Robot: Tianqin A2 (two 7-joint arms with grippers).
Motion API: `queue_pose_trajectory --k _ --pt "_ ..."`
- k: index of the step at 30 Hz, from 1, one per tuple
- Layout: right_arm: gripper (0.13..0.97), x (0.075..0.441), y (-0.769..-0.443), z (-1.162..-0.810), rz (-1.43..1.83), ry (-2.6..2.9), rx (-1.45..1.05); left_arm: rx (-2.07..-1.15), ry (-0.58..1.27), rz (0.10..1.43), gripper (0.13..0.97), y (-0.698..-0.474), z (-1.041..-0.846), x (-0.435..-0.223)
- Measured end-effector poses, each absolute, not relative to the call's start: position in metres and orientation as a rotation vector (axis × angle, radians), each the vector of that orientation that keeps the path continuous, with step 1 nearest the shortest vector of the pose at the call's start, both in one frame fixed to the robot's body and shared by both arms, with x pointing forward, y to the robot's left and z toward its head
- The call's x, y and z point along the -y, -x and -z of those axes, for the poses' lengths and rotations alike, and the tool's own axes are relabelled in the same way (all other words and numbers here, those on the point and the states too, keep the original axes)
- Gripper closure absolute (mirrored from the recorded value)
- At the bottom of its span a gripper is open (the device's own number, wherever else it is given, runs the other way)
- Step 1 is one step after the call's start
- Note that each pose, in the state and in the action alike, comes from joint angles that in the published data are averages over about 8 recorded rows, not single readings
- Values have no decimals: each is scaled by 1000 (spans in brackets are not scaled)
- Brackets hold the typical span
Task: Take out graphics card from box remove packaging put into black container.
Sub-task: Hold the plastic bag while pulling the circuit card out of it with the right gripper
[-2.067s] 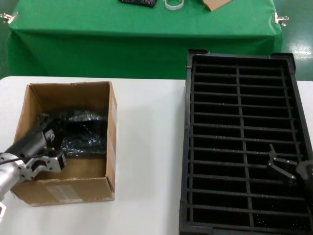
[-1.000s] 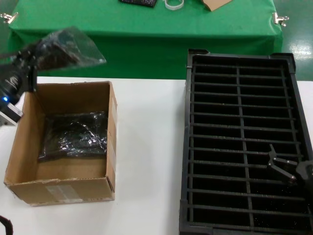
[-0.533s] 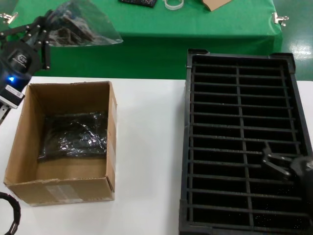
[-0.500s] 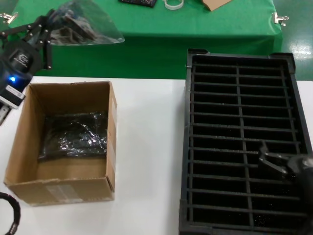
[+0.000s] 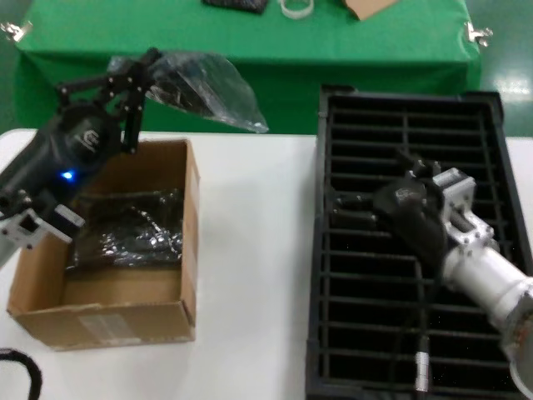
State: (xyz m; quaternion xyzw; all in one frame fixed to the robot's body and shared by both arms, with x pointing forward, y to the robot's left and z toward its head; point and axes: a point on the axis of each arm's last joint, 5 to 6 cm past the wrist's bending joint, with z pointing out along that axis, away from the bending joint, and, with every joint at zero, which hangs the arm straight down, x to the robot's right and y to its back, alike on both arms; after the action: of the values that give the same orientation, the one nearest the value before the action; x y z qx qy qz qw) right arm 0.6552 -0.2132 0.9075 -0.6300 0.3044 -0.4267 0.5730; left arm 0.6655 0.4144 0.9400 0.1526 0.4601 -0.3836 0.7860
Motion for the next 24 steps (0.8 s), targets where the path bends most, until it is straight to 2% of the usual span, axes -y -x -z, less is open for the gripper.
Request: queue_pose_trajectory --k 5,10,19,23,24 --pt "144 197 -683 -918 911 1510 -640 -991 -418 785 958 -666 -935 -405" --pt "169 184 -692 -927 866 1539 -610 -988 -478 743 958 -669 -934 -397" --pt "275 173 -678 -939 840 1586 -619 -1002 -536 664 958 -676 -933 -385" --pt "275 169 -666 -946 824 1607 -617 -1025 -550 621 958 -680 -930 -377" --pt "297 168 -663 -948 817 1613 -618 -1031 -554 608 958 -682 -929 -375"
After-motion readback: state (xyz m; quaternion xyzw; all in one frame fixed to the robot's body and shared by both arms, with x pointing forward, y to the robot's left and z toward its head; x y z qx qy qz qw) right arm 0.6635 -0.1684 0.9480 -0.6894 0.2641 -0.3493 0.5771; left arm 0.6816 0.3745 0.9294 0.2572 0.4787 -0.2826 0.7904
